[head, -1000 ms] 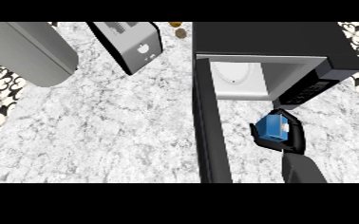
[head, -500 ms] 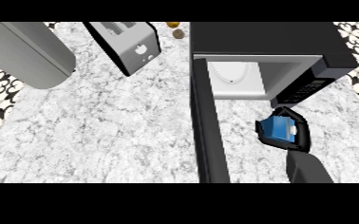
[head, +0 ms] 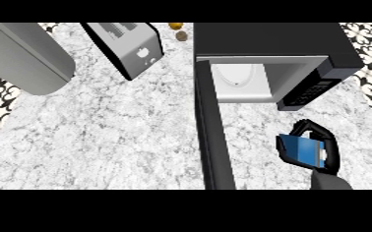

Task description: Pick up the milk, place it into the microwave and close the microwave

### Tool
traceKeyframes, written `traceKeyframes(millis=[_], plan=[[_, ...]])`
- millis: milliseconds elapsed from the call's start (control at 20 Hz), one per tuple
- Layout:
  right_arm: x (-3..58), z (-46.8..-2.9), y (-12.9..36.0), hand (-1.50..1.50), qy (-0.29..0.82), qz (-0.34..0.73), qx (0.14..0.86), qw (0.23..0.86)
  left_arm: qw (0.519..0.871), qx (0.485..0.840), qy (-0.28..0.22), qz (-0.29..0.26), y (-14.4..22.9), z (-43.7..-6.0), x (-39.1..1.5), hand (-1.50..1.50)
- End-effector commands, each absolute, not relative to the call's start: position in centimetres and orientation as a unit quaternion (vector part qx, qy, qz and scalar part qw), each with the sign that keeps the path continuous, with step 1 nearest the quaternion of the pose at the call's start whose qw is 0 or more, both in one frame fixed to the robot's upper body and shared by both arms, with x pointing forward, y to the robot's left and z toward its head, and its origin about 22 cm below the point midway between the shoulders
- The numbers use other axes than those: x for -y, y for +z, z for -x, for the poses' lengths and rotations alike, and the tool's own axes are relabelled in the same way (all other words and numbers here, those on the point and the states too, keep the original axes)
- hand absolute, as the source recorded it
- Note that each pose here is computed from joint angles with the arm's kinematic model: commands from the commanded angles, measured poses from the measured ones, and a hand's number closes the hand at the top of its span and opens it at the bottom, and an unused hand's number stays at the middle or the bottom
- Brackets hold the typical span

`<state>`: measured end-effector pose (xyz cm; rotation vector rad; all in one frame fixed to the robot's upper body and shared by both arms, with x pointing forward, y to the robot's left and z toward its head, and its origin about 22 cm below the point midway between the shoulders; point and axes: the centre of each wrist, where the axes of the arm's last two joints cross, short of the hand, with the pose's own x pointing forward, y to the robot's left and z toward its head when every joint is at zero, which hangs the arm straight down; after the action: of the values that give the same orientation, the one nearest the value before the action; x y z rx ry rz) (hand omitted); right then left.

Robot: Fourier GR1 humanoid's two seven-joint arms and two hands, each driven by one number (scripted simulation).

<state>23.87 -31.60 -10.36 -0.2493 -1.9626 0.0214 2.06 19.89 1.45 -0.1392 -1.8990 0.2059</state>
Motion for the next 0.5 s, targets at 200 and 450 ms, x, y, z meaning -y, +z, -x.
traceKeyframes(millis=[200, 450], plan=[[31.8, -18.6, -7.0, 1.50, 0.022, 0.041, 0.833, 0.552, 0.564, 0.817, 0.103, 0.065, 0.1, -1.5, -17.0, -1.50], [28.0, -19.7, -4.6, 1.50, -0.048, -0.048, 0.834, 0.547, 0.572, 0.810, 0.112, 0.060, 2.3, -1.3, -18.7, -1.50]])
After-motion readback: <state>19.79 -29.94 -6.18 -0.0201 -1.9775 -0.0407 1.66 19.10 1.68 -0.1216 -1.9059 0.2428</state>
